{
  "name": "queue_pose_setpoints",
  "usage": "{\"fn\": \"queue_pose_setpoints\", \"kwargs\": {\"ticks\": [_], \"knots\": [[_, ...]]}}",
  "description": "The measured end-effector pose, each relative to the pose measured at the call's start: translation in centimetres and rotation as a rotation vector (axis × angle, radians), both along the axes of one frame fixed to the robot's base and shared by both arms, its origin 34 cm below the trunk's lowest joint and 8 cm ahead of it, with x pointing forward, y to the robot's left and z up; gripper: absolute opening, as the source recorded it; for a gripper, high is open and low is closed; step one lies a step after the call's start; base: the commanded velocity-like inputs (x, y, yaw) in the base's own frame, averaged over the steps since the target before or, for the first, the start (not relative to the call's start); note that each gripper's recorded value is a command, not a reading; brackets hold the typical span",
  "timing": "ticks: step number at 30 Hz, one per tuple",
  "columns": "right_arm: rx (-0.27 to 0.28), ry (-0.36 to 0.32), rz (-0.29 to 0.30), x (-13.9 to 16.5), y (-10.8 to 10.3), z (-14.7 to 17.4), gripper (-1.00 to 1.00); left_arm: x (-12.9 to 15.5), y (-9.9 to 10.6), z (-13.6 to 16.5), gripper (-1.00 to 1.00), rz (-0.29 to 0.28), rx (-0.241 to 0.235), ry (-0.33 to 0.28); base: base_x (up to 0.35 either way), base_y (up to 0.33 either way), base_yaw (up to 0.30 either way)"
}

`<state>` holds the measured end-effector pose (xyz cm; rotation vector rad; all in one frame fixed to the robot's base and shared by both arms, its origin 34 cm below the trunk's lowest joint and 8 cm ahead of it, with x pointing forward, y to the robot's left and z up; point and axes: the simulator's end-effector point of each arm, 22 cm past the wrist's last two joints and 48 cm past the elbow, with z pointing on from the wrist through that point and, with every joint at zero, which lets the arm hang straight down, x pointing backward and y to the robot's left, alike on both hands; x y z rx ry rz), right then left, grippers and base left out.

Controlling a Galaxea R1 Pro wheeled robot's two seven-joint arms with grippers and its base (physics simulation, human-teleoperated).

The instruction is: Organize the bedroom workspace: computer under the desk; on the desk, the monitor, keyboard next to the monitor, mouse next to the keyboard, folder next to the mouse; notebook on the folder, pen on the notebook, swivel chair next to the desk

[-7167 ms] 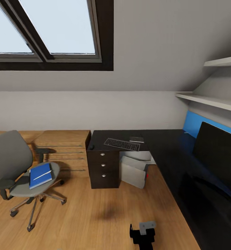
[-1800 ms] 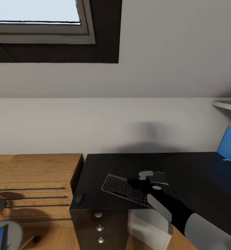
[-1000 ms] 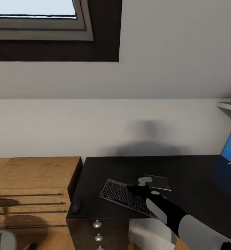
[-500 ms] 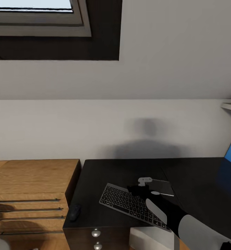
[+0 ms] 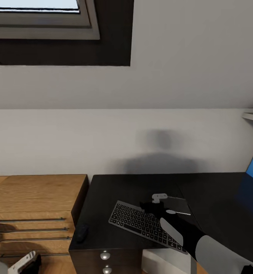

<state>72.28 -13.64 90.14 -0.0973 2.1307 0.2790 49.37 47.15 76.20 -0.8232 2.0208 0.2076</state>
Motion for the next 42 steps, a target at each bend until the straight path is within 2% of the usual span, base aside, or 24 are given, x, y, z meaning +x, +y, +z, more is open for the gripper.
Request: {"fn": "queue_pose_setpoints", "kwargs": {"ticks": [2,3,5,7,9,10,11,13,16,22,26,28,30,35,42], "knots": [[0.001,-0.001,0.000,0.0,0.0,0.0,1.00,1.3,0.2,1.0,1.00,-0.030,-0.033,0.027,0.000,0.000,0.000],[0.001,-0.001,-0.001,0.0,0.0,0.0,1.00,2.6,-0.5,2.1,1.00,-0.083,-0.104,0.093,0.000,0.000,0.000],[0.001,-0.002,-0.001,0.0,0.0,0.0,1.00,4.5,-1.3,5.5,1.00,-0.139,-0.160,0.123,0.000,0.000,0.000],[0.000,-0.002,-0.002,0.0,-0.1,0.0,1.00,5.2,-1.4,7.4,1.00,-0.157,-0.174,0.122,0.000,0.000,0.000],[0.000,-0.002,-0.003,0.0,-0.1,0.0,1.00,6.6,-1.2,11.6,1.00,-0.178,-0.173,0.081,0.000,0.000,0.000],[0.001,-0.004,-0.004,0.1,-0.2,0.1,1.00,8.0,-1.6,15.7,1.00,-0.192,-0.177,0.003,0.000,0.000,0.000],[0.001,-0.007,-0.006,0.1,-0.3,0.2,1.00,8.5,-1.8,17.2,1.00,-0.198,-0.184,-0.034,0.000,0.000,0.000],[0.003,-0.013,-0.008,0.2,-0.4,0.3,1.00,9.0,-2.4,18.3,1.00,-0.205,-0.208,-0.071,0.000,0.000,0.000],[0.006,-0.025,-0.013,0.4,-0.5,0.6,1.00,9.4,-3.0,19.1,1.00,-0.210,-0.228,-0.100,0.000,0.000,0.000],[0.018,-0.046,-0.022,0.9,-0.8,1.4,1.00,9.3,-3.1,18.1,1.00,-0.200,-0.242,-0.097,0.000,0.000,0.000],[0.019,-0.053,-0.023,1.0,-1.0,1.7,1.00,10.2,-1.4,20.9,1.00,-0.166,-0.181,-0.195,0.000,0.000,0.000],[0.018,-0.053,-0.024,1.0,-1.2,1.7,1.00,10.2,-0.8,21.7,1.00,-0.153,-0.171,-0.219,0.000,0.000,0.000],[0.006,-0.054,-0.032,1.1,-2.2,1.6,1.00,9.6,0.9,22.5,1.00,-0.111,-0.180,-0.253,0.000,0.000,0.000],[-0.013,-0.053,-0.043,1.2,-3.7,1.4,1.00,8.6,2.0,21.7,1.00,-0.072,-0.225,-0.246,0.000,0.000,0.000],[-0.026,-0.054,-0.044,1.2,-4.2,1.3,1.00,9.1,0.6,21.0,1.00,-0.104,-0.233,-0.226,0.000,0.000,0.000]]}}
